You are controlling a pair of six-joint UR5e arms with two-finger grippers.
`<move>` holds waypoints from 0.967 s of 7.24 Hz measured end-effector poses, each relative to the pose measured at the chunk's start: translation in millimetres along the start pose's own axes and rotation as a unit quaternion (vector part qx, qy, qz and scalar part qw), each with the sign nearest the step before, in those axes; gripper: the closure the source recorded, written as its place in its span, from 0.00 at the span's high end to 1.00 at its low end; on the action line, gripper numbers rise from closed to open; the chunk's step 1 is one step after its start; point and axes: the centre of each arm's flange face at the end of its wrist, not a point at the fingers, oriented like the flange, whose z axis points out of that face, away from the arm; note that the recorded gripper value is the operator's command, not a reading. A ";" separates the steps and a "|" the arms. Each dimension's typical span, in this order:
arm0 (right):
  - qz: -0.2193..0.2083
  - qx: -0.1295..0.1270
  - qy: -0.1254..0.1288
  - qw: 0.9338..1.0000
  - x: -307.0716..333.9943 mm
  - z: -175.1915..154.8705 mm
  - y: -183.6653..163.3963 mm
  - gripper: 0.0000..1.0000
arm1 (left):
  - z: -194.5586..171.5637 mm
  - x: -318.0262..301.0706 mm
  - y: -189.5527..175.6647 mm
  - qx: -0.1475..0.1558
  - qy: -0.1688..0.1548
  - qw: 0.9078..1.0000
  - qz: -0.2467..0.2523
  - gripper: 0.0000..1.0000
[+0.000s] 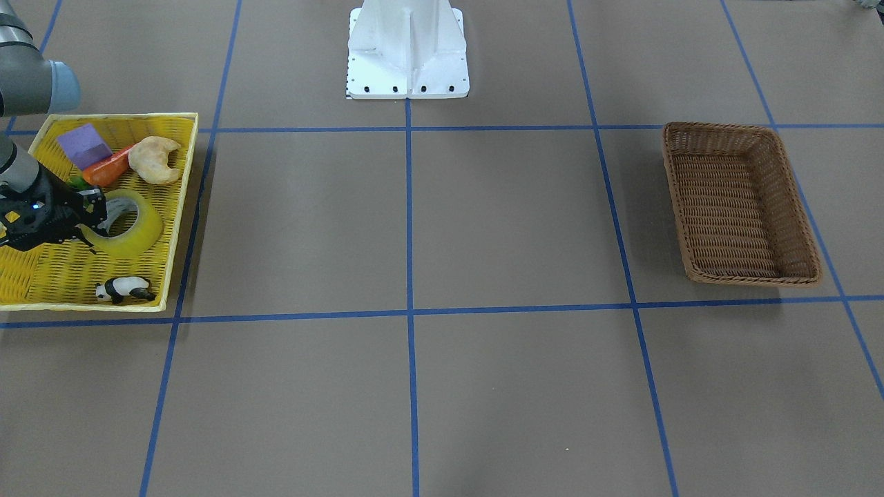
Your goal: Move tape to another basket
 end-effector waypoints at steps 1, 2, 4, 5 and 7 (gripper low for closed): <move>0.003 0.012 0.002 1.000 5.5 -12.8 -4.5 0.00 | 0.2 -0.1 0.1 0.000 0.000 1.000 0.000 1.00; 0.010 0.028 0.001 1.000 15.0 -31.3 -9.0 0.00 | 0.7 -0.1 0.2 -0.001 0.000 1.000 0.000 1.00; 0.020 0.064 -0.008 0.998 27.4 -71.5 -32.1 0.00 | 1.1 -0.3 0.6 -0.001 0.001 1.000 -0.001 1.00; 0.017 0.082 -0.011 0.996 22.0 -89.2 -58.7 0.00 | 0.6 -0.1 0.7 -0.001 0.001 1.000 0.000 1.00; 0.030 0.109 -0.020 0.993 -9.9 -120.5 -125.1 0.00 | -2.7 2.5 -2.0 0.003 0.001 1.000 0.004 1.00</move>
